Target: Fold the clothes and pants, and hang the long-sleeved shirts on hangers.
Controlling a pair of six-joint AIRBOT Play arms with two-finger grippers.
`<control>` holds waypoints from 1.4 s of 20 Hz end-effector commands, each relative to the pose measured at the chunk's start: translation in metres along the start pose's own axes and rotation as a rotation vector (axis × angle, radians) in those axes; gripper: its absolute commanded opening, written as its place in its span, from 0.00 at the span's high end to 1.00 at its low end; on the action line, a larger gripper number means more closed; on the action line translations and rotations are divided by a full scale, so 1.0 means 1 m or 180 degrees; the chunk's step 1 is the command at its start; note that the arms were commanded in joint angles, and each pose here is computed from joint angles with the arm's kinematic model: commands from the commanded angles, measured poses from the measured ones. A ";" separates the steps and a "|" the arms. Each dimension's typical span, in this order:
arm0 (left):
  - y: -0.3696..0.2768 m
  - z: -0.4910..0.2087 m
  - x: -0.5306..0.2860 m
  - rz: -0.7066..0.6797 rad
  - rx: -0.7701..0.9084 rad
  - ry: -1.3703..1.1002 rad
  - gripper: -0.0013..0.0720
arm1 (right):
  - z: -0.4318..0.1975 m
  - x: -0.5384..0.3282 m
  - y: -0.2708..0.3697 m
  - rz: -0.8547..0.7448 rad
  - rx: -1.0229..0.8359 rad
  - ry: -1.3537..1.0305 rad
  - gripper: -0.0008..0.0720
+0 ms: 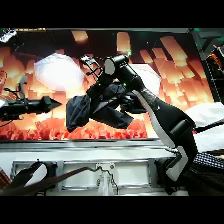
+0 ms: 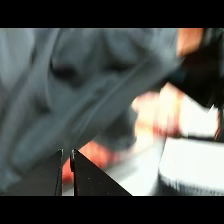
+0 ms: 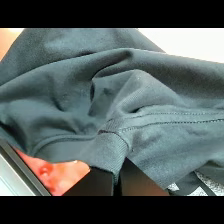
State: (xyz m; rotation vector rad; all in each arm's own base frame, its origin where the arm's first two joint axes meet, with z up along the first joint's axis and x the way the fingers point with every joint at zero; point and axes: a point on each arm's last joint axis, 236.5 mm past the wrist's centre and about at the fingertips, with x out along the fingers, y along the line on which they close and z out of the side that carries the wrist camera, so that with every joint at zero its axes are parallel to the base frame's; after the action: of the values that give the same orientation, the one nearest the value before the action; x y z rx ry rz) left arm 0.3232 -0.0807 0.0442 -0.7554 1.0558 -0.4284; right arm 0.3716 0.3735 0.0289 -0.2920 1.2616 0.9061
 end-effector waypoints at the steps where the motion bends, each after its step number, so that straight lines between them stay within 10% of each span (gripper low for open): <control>1: 0.001 0.032 -0.018 0.0070 0.0021 -0.0509 0.90 | 0.003 0.001 -0.001 -0.0009 -0.0051 -0.0039 0.96; 8: -0.038 -0.062 0.002 0.0770 0.2765 0.0363 0.96 | 0.028 -0.009 -0.013 0.0122 0.0269 -0.0411 0.96; 11: -0.032 -0.100 0.022 0.0870 0.3484 0.0714 0.74 | 0.031 -0.013 -0.007 0.0293 0.0348 -0.0460 0.96; 16: -0.021 -0.135 0.043 0.0920 0.4123 0.1002 0.54 | 0.029 -0.013 0.001 0.0391 0.0363 -0.0421 0.96; 20: -0.018 -0.126 0.055 0.0974 0.4278 0.0793 0.15 | 0.028 -0.013 0.003 0.0429 0.0382 -0.0406 0.96; 28: 0.007 -0.141 0.081 0.0971 0.4066 0.1094 0.15 | 0.030 -0.015 0.011 0.0541 0.0404 -0.0422 0.96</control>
State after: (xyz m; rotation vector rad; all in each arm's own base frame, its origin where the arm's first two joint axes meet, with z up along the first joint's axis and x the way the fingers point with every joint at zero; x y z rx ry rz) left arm 0.2328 -0.1723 -0.0391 0.6478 0.9230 -0.8395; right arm 0.3852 0.3917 0.0531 -0.0357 1.2268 0.9594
